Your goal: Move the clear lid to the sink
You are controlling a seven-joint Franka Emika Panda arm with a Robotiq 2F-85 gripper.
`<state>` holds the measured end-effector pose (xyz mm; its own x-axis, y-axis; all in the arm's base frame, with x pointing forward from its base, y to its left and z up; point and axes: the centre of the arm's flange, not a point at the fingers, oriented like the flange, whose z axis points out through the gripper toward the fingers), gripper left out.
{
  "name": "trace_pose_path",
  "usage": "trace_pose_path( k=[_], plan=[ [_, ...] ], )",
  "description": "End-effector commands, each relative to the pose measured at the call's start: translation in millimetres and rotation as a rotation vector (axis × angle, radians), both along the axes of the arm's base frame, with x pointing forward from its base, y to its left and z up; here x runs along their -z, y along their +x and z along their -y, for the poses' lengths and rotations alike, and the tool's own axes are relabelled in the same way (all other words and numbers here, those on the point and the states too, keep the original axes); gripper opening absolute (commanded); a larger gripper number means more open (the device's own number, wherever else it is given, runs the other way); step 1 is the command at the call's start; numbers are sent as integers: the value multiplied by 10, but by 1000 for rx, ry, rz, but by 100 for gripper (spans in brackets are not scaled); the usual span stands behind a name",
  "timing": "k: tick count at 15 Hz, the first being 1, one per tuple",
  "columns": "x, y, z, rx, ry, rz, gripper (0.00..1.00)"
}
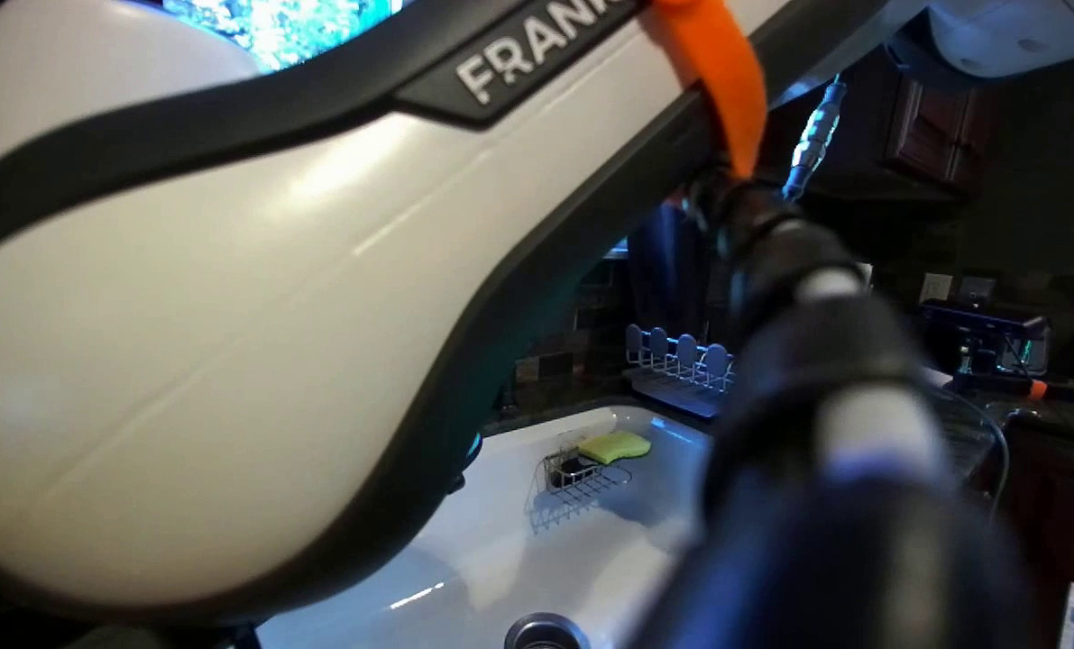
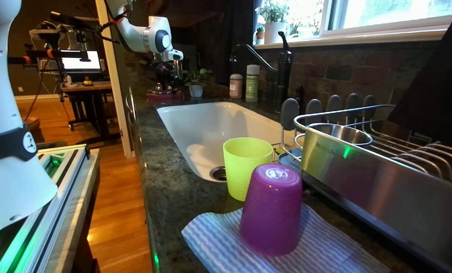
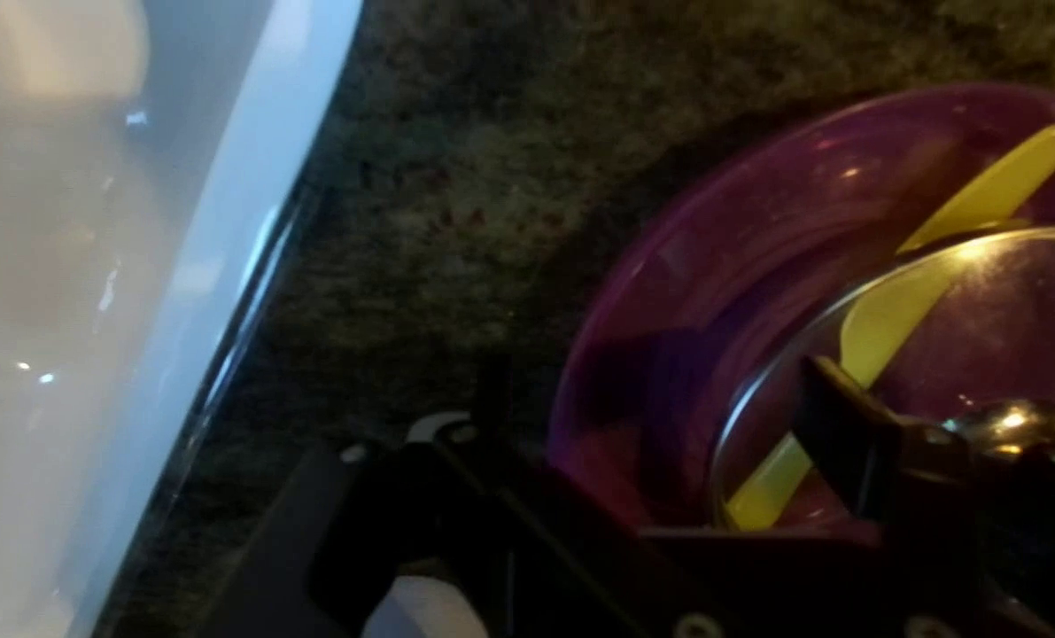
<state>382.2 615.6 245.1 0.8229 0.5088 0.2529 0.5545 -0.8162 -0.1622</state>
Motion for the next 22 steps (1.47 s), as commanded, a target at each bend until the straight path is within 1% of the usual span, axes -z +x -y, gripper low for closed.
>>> trace_pose_path(
  k=[1, 3, 5, 6, 11, 13, 18, 22],
  plan=[
    [18, 9, 49, 31, -100, -42, 100],
    [28, 11, 69, 28, -138, -25, 100],
    [3, 41, 56, 5, -131, 23, 100],
    [40, 84, 102, 8, -110, -7, 100],
    [17, 79, 80, -3, -116, 12, 100],
    [70, 118, 46, 23, -139, 7, 100],
    [176, 178, 6, 27, -137, -9, 100],
    [260, 217, -44, 34, -144, -14, 90]
  ],
)
